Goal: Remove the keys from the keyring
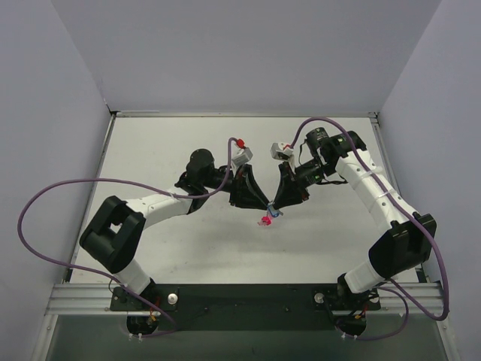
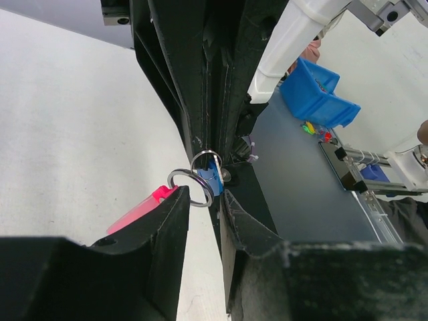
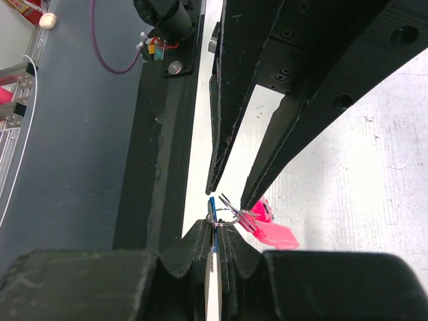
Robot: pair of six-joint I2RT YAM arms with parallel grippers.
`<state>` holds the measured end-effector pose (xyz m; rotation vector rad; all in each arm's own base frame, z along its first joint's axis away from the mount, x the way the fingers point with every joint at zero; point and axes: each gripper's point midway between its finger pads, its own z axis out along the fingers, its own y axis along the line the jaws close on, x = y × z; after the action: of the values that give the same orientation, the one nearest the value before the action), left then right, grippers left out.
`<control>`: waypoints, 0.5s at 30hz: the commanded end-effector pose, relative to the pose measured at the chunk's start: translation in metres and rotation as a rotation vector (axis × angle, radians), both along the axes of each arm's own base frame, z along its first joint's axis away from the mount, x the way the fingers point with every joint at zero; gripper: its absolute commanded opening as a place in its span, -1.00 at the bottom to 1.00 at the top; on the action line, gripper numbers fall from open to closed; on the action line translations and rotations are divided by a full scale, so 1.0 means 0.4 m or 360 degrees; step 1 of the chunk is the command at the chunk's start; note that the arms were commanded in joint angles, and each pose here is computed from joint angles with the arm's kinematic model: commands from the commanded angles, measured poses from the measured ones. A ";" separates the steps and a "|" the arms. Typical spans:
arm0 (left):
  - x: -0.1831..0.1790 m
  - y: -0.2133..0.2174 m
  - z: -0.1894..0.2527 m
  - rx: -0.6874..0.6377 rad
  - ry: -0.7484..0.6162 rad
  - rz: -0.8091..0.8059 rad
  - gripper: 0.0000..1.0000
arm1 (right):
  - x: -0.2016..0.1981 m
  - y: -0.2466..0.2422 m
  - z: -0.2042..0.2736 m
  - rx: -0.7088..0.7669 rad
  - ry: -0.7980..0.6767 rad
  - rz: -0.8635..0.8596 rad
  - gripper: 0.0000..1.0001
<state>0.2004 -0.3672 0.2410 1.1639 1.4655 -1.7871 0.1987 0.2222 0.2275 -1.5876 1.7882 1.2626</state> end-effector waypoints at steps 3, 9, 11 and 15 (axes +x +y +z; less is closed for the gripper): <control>-0.004 -0.011 0.042 -0.0071 -0.0105 -0.0055 -0.31 | -0.021 0.016 0.042 0.0103 -0.0023 0.0069 -1.00; -0.005 -0.014 0.038 -0.0062 -0.0093 -0.0063 -0.45 | -0.020 0.015 0.039 0.0100 -0.0024 0.0070 -1.00; -0.004 -0.015 0.037 -0.0062 -0.0093 -0.0065 -0.49 | -0.022 0.015 0.041 0.0102 -0.0028 0.0072 -1.00; -0.008 -0.018 0.037 -0.0061 -0.0092 -0.0075 -0.58 | -0.021 0.015 0.041 0.0101 -0.0033 0.0073 -1.00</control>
<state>0.1964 -0.3689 0.2416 1.1873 1.4596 -1.8062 0.1968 0.2222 0.2272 -1.5993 1.7829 1.2632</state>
